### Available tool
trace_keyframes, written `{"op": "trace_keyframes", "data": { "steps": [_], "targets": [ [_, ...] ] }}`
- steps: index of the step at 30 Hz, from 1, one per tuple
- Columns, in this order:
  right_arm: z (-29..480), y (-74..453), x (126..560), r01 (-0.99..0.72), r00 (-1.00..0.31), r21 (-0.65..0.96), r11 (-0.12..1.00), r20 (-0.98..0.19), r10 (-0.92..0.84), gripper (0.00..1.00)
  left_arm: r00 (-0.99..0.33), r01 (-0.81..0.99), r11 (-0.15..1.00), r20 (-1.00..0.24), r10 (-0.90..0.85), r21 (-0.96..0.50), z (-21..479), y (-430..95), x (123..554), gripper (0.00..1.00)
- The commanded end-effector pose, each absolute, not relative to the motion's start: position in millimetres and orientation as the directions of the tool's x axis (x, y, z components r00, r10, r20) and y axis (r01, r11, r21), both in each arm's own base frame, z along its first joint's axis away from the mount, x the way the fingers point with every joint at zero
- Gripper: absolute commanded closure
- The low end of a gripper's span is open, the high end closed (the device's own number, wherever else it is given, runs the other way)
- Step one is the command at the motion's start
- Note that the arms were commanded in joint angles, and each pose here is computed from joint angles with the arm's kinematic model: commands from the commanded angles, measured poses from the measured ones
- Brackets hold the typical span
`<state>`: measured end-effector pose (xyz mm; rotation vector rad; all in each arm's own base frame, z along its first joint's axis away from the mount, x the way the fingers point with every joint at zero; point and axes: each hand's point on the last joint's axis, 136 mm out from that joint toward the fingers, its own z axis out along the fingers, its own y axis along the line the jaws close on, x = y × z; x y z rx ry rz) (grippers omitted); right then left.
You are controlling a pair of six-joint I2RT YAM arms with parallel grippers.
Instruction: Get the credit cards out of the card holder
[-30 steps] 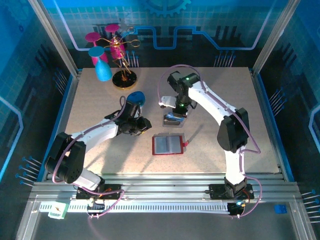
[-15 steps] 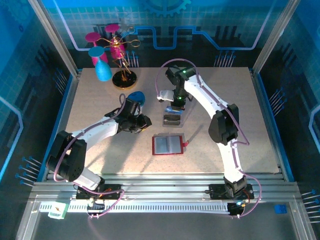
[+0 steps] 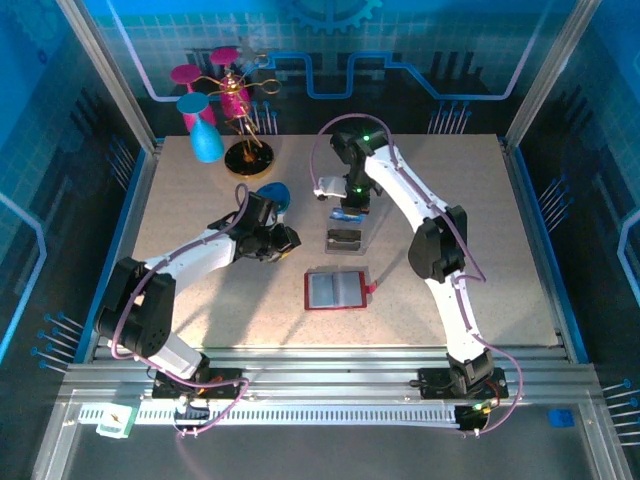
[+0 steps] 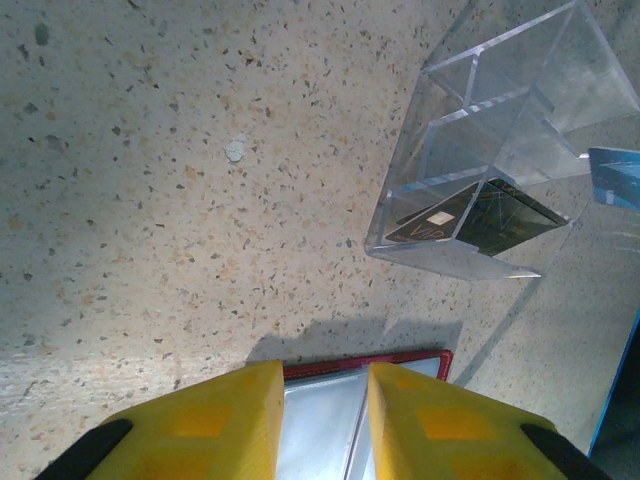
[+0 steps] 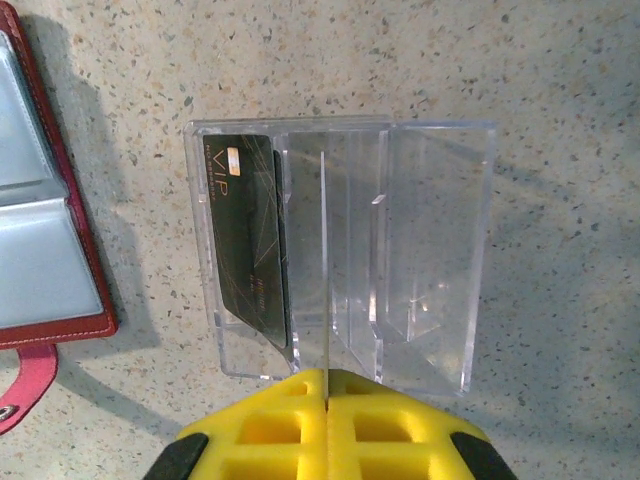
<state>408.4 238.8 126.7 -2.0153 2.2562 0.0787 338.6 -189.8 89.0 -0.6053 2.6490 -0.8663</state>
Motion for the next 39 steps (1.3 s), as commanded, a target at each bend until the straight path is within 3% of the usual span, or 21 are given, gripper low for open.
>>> {"op": "trace_keyframes", "data": {
  "steps": [1, 25, 31, 39],
  "targets": [
    [123, 232, 408, -0.996, -0.088, -0.022, 0.091, -0.093, -0.992, 1.00, -0.875, -0.294, 0.731, -0.135, -0.465, -0.616, 92, -189, 342, 0.71],
    [80, 236, 389, -0.994, -0.073, 0.081, 0.071, -0.027, -0.997, 1.00, -0.870, -0.316, 0.724, -0.117, -0.478, -0.614, 85, -183, 342, 0.71],
    [84, 235, 406, -0.996, -0.086, -0.002, 0.086, -0.011, -0.996, 0.82, -0.869, -0.318, 0.717, -0.112, -0.482, -0.621, 84, -185, 343, 0.71],
    [98, 233, 427, -0.987, -0.105, -0.119, 0.105, -0.012, -0.994, 0.77, -0.869, -0.319, 0.715, -0.108, -0.482, -0.622, 82, -184, 341, 0.71]
  ]
}}
